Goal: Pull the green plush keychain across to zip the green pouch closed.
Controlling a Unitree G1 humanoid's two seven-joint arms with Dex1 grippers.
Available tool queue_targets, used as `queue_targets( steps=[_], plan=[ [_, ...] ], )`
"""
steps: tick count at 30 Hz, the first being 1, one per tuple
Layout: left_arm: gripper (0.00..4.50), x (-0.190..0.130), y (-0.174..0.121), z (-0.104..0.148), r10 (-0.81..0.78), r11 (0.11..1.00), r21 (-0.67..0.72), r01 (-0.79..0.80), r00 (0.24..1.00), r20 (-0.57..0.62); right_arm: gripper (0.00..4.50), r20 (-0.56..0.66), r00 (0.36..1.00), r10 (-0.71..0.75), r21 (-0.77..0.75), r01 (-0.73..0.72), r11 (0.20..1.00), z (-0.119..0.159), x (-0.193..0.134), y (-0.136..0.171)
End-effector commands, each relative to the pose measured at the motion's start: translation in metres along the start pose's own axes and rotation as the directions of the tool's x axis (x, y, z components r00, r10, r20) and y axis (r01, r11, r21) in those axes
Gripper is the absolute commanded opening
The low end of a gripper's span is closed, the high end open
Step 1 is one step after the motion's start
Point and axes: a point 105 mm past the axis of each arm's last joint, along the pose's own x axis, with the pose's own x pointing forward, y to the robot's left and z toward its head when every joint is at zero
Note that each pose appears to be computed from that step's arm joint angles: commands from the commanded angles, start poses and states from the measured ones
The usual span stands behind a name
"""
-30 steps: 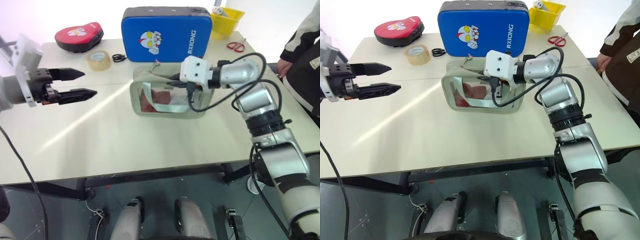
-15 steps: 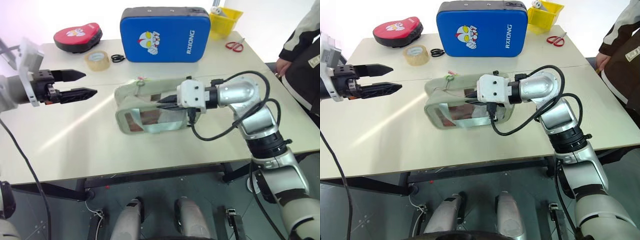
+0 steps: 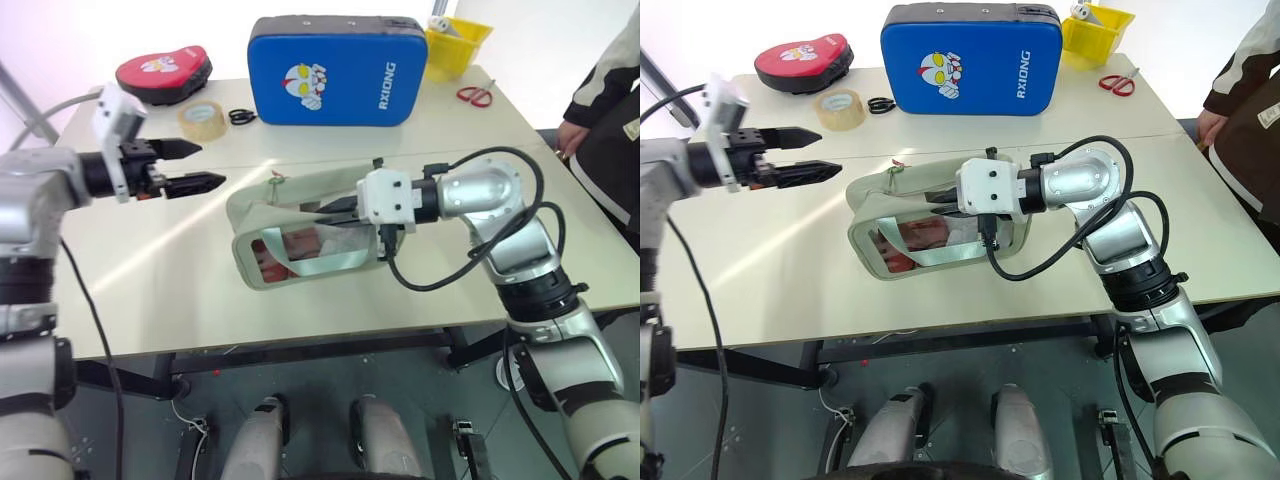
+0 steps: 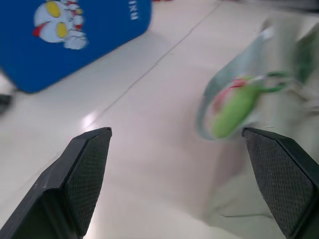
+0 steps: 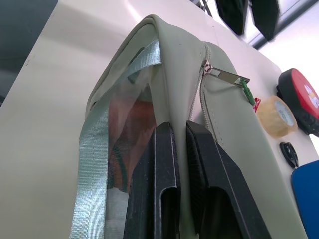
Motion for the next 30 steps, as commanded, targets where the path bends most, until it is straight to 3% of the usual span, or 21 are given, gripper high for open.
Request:
queue_targets(
  steps=[1, 8, 12, 17, 30],
  plan=[
    [4.5, 0.008, 0.008, 0.015, 0.028, 0.986, 0.164, -0.032, 0.999, 0.025, 0.06, 0.043, 0.999, 0.0, -0.017, 0.001, 1.0, 0.013, 0.001, -0.001],
    [4.5, 0.031, -0.015, 0.021, -0.165, 0.942, 0.297, 0.157, 0.986, 0.002, 0.06, 0.046, 0.999, -0.012, -0.005, 0.012, 1.0, 0.014, 0.002, -0.003],
    [4.5, 0.032, -0.021, 0.005, -0.241, 0.899, 0.347, 0.266, 0.964, -0.114, 0.06, 0.045, 0.999, -0.021, 0.005, 0.02, 1.0, 0.014, 0.001, -0.004],
    [4.5, 0.032, -0.02, -0.002, -0.271, 0.876, 0.367, 0.315, 0.948, -0.167, 0.06, 0.046, 0.999, -0.027, 0.011, 0.027, 1.0, 0.015, 0.001, -0.004],
    [4.5, 0.046, -0.035, 0.021, -0.367, 0.856, 0.366, 0.367, 0.928, -0.071, 0.06, 0.039, 0.998, -0.045, 0.023, 0.044, 0.999, 0.014, 0.002, -0.007]
  ],
)
